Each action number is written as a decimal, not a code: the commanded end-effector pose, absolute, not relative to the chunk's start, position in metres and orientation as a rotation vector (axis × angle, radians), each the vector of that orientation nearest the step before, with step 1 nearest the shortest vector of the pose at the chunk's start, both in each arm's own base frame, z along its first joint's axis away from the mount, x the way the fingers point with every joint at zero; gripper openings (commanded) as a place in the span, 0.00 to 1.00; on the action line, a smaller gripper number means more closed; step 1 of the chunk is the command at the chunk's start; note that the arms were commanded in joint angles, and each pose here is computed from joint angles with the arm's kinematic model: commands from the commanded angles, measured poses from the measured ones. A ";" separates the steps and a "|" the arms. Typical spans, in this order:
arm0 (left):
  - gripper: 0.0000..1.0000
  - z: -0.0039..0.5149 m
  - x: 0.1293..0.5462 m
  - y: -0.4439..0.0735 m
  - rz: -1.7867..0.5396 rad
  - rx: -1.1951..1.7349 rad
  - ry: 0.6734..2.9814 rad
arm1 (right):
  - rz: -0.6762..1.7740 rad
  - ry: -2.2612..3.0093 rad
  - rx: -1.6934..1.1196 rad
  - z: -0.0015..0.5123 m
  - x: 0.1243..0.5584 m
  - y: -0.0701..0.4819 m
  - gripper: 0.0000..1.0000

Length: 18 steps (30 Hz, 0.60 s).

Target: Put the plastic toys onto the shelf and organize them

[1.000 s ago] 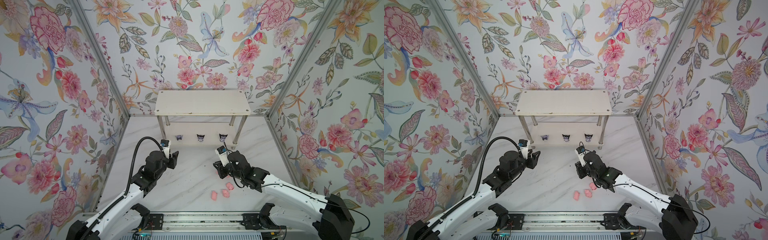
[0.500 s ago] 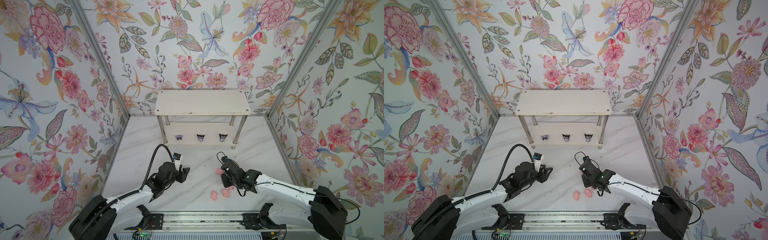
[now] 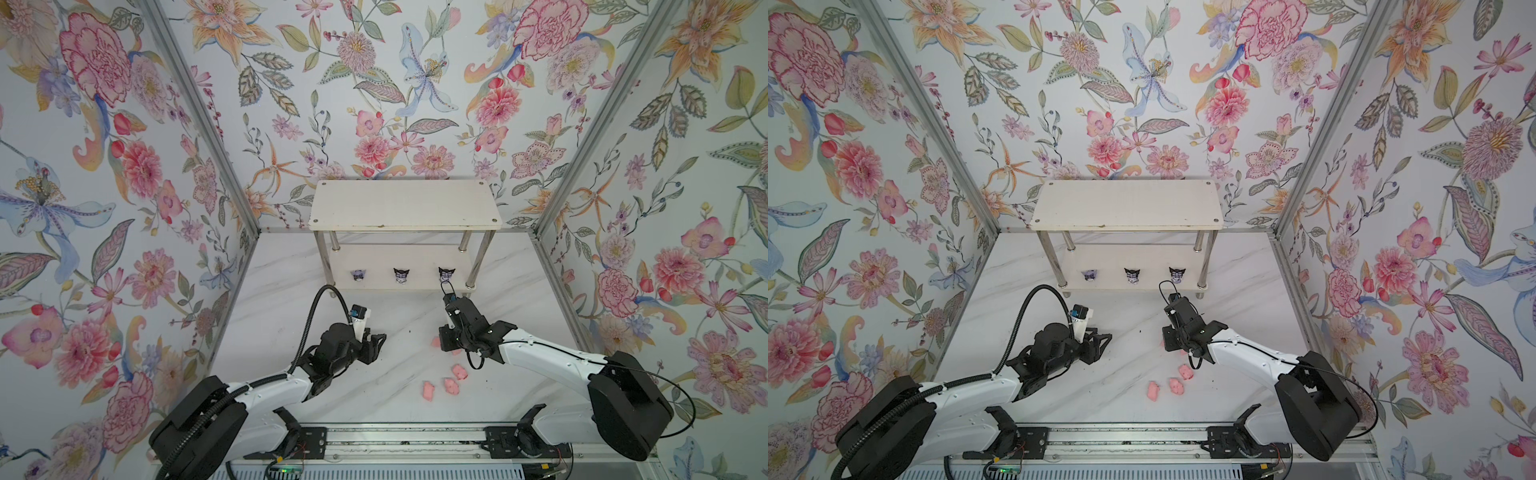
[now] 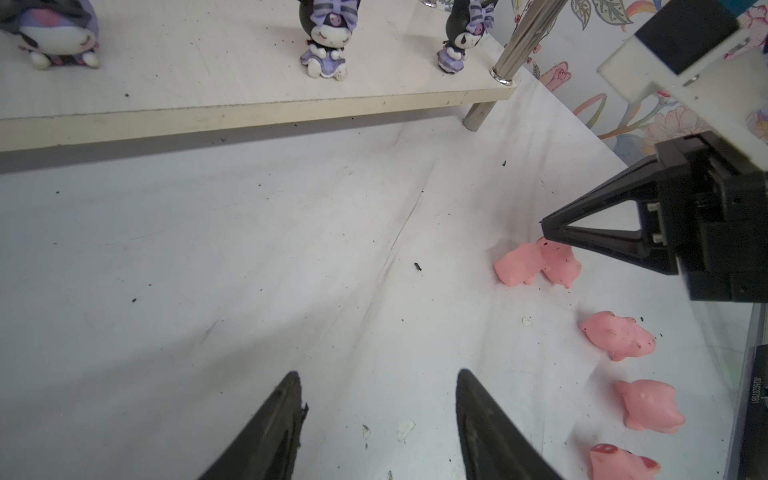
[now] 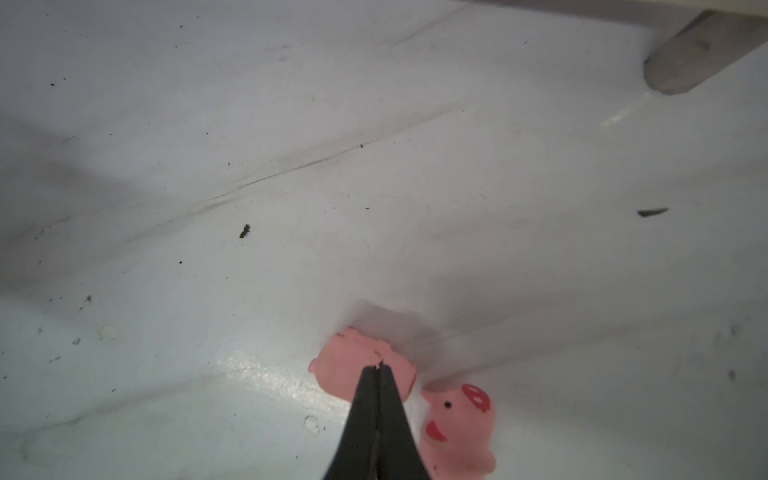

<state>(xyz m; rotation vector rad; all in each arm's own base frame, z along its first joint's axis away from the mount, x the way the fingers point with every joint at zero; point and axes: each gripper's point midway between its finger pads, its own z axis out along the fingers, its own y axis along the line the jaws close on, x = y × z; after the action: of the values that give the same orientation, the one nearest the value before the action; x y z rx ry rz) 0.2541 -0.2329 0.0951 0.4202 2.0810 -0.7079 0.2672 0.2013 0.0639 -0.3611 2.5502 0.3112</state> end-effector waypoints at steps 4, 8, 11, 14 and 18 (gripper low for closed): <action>0.61 0.090 0.253 -0.236 -0.719 0.417 2.088 | 0.375 2.569 -0.382 0.058 0.270 0.214 0.00; 0.61 0.083 0.255 -0.239 -0.716 0.425 2.111 | 0.338 2.616 -0.352 0.043 0.275 0.206 0.00; 0.61 0.083 0.256 -0.245 -0.742 0.430 2.115 | 0.329 2.620 -0.274 0.040 0.293 0.192 0.00; 0.61 0.082 0.259 -0.247 -0.742 0.430 2.119 | 0.350 2.604 -0.235 0.043 0.309 0.189 0.00; 0.61 0.083 0.261 -0.252 -0.755 0.435 2.121 | 0.352 2.605 -0.165 0.042 0.327 0.178 0.00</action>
<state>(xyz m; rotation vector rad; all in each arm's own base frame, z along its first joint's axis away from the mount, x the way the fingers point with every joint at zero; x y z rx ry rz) 0.2547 -0.2386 0.0668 0.4350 2.1685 -0.7038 0.3118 0.1764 0.0348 -0.1784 2.6311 0.3247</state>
